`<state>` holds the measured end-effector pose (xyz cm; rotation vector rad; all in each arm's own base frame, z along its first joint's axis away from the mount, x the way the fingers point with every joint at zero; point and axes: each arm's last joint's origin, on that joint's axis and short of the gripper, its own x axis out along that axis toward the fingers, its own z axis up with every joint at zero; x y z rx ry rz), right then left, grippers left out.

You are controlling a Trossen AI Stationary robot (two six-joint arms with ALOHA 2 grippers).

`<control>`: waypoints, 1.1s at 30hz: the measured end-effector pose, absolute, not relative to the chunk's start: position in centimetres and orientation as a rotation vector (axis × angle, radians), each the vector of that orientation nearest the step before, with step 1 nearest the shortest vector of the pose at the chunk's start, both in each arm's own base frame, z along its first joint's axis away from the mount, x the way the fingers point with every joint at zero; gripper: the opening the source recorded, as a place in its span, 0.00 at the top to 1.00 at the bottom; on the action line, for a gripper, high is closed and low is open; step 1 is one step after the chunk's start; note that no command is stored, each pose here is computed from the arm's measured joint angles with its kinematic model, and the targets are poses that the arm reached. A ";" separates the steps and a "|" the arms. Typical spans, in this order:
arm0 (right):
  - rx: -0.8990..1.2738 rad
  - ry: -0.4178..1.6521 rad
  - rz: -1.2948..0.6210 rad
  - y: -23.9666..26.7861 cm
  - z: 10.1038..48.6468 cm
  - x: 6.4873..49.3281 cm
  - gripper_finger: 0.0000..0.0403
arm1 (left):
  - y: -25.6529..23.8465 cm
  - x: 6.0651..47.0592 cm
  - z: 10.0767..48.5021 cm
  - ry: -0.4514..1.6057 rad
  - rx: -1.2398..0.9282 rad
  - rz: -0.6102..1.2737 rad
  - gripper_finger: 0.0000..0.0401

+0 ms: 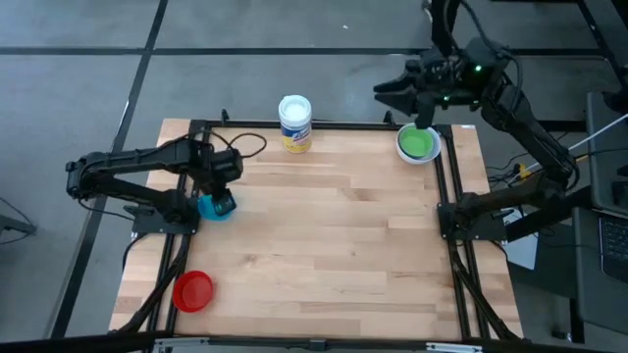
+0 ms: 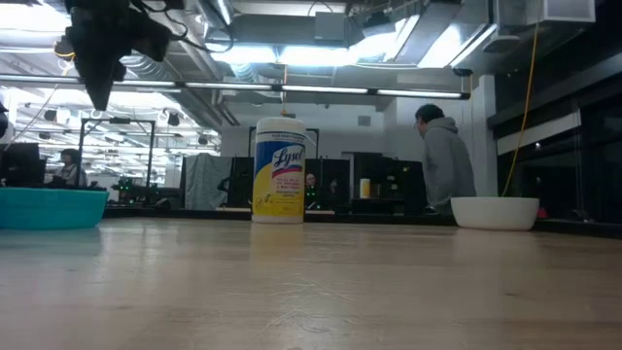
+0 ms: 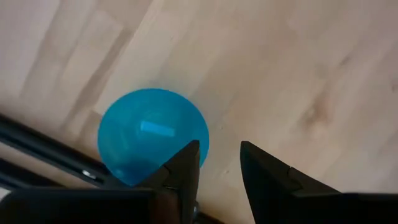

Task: Nest bowls inside each other
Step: Stack the light blue bowl on top of the green bowl

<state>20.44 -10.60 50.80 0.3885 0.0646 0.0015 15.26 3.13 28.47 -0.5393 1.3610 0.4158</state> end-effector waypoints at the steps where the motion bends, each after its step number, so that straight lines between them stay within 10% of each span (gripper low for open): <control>1: 0.384 0.071 0.012 -10.5 50.7 20.8 0.60 | 3.1 15.3 28.0 1.361 -0.563 0.431 0.72; 33: 0.398 0.046 0.121 -9.8 50.9 22.0 0.59 | 2.2 15.2 17.7 1.315 -0.847 0.570 0.72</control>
